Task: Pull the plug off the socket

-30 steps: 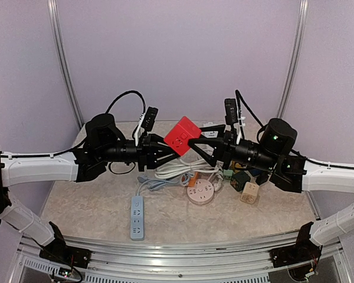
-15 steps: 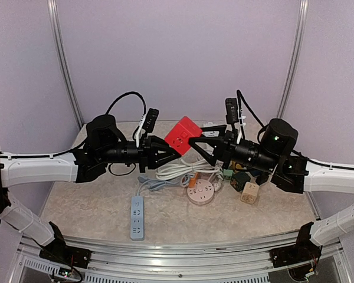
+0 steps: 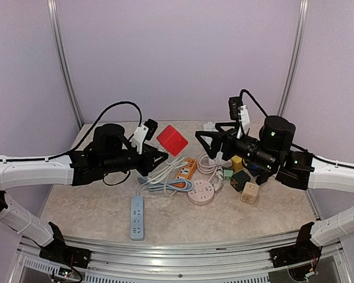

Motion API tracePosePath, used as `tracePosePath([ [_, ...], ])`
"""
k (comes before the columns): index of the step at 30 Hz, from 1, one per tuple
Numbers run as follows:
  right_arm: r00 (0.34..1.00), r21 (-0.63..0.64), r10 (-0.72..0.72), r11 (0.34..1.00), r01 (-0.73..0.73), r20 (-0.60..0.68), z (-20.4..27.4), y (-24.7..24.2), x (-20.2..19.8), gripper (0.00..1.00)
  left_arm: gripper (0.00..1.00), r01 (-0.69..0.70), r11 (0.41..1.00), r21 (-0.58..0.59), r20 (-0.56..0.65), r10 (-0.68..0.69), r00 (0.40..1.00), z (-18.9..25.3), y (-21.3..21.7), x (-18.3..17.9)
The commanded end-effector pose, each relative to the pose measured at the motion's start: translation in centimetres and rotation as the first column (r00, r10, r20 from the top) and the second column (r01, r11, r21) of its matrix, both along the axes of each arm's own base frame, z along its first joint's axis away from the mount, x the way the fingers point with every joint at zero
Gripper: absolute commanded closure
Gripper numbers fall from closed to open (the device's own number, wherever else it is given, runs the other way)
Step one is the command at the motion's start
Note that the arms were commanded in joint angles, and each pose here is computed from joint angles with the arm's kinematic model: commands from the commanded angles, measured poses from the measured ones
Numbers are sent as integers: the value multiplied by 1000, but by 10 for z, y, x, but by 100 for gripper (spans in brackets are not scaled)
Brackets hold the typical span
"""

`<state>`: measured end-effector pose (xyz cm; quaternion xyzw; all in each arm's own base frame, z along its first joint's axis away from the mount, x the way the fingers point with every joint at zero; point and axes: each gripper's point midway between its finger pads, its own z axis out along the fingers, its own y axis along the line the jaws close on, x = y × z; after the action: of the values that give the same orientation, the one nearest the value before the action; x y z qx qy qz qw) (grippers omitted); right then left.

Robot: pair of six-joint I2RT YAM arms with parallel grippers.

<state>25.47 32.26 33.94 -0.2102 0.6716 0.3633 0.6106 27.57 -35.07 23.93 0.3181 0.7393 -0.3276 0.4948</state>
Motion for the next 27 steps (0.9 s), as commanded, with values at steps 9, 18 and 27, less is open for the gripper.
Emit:
tracePosePath([
  [9,980,-153,-10,988,-21,-199,-31,34,20,1,100,-102,983,155,166,76,983,4,8,3],
  [18,893,89,191,982,-169,-408,-41,61,7,0,100,-25,991,129,220,-4,975,3,6,-13],
  [27,812,130,230,973,-189,-536,-71,73,6,3,100,3,992,126,280,-38,959,7,6,-23],
])
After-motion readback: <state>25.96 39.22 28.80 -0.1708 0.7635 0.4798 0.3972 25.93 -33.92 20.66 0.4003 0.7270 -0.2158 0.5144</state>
